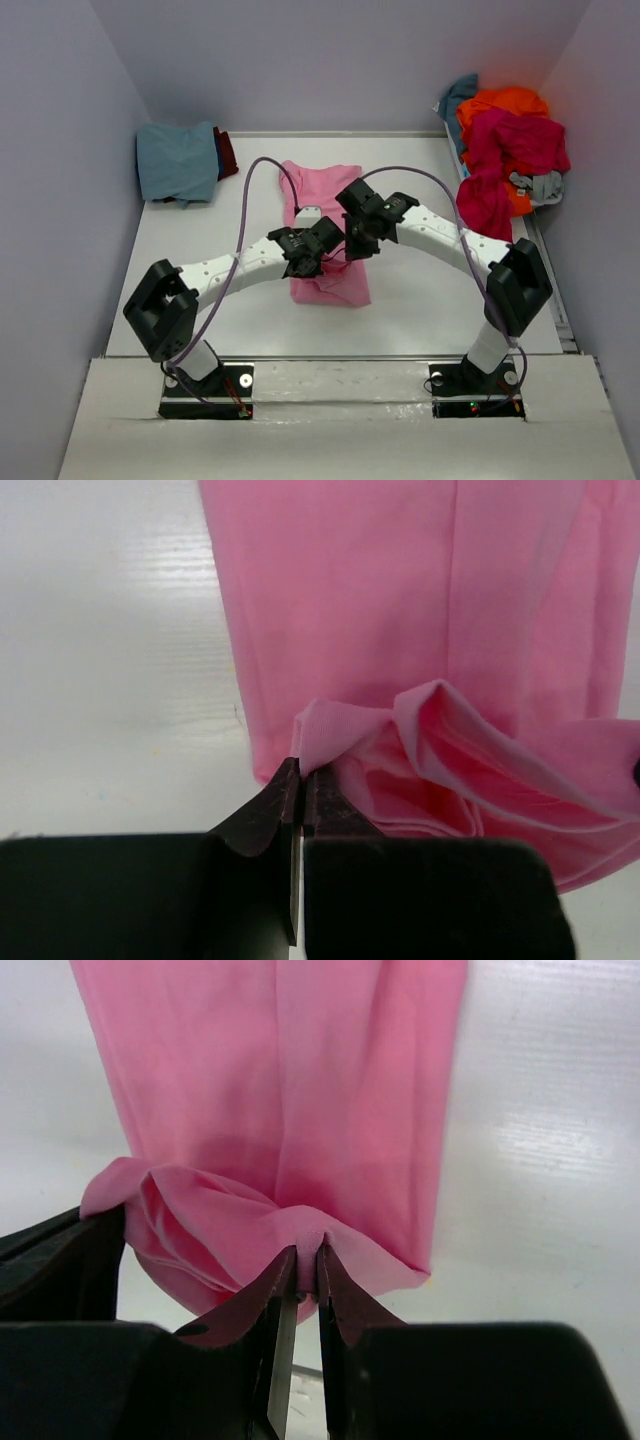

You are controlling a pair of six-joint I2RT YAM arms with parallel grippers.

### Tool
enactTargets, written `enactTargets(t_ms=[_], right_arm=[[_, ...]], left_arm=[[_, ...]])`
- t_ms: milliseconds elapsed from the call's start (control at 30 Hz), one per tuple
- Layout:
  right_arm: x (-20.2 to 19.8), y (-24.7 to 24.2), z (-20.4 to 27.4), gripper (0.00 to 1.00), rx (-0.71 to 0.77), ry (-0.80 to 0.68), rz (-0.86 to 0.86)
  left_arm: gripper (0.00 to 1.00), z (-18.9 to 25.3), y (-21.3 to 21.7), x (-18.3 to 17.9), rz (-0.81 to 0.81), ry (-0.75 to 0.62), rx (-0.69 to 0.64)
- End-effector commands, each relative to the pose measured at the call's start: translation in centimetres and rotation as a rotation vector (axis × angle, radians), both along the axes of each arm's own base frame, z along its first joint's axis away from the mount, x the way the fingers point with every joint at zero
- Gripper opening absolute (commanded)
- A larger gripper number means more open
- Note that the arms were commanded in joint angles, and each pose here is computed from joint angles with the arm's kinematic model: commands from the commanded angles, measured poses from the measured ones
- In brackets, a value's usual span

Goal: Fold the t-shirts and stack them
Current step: Fold the tshirt

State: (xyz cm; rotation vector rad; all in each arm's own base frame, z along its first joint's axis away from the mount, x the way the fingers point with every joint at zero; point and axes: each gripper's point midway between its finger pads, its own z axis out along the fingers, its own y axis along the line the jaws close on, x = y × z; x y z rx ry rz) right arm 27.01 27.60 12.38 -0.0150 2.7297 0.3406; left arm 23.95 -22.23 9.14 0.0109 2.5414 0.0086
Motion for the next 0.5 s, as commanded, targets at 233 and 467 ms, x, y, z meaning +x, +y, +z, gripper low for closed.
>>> enactTargets(t_ms=[233,467], right_arm=[[7.1,-0.3,2.2,0.19,0.025,-0.108,-0.043],[9.6,-0.8,1.7,0.19,0.015,-0.102,-0.055]], left_arm=[[0.06,3.3,-0.5,6.8,0.028,-0.109,-0.026],[0.05,2.6,0.7,8.8,0.054,-0.1,-0.01]])
